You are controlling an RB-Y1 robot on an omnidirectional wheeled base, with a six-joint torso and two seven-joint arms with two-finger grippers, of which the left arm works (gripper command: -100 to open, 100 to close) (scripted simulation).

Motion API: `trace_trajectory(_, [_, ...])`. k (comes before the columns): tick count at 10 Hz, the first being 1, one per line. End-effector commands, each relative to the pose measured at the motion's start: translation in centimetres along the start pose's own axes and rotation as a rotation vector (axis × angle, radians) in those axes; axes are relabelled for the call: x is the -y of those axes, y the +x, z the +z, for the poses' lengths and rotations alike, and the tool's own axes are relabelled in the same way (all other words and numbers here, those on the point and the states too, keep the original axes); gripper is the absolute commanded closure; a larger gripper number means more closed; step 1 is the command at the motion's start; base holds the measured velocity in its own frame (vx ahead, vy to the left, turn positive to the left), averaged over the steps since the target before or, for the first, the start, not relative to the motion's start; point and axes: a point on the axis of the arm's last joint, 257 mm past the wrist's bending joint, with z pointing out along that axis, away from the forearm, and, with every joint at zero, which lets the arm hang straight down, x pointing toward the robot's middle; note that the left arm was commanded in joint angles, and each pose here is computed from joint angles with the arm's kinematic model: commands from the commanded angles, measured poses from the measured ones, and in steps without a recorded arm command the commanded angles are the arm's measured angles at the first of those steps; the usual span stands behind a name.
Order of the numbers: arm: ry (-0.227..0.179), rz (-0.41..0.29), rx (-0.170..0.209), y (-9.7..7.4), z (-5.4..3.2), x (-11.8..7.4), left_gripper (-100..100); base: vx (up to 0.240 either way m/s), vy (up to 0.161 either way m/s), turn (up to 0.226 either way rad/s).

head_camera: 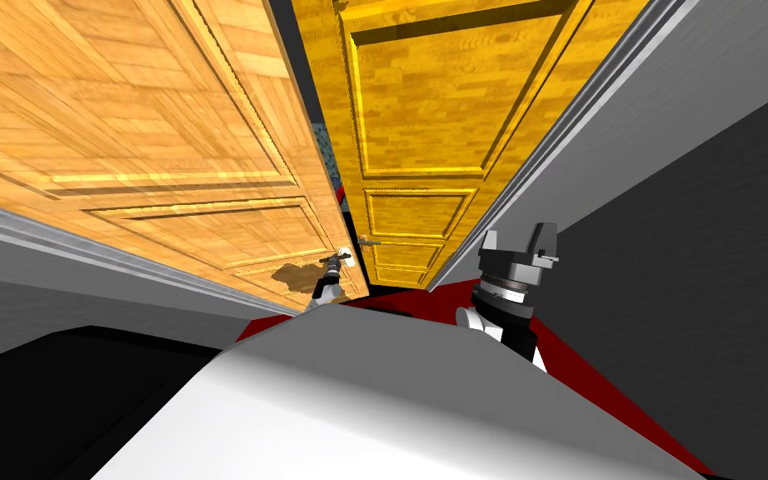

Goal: Push the door open

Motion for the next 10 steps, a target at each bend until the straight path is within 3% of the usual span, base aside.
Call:
trace_trajectory(1, [0.027, 0.020, 0.038, -2.2, 0.50, 1.1, 100, 0.014, 0.079, -0.042])
trace_trajectory(6, [0.046, 0.042, 0.096, -4.9, 1.09, 1.8, 100, 0.008, 0.057, -0.039])
trace_trajectory(10, [0.053, 0.050, 0.120, -5.9, 1.28, 2.1, 100, 0.005, 0.036, -0.018])
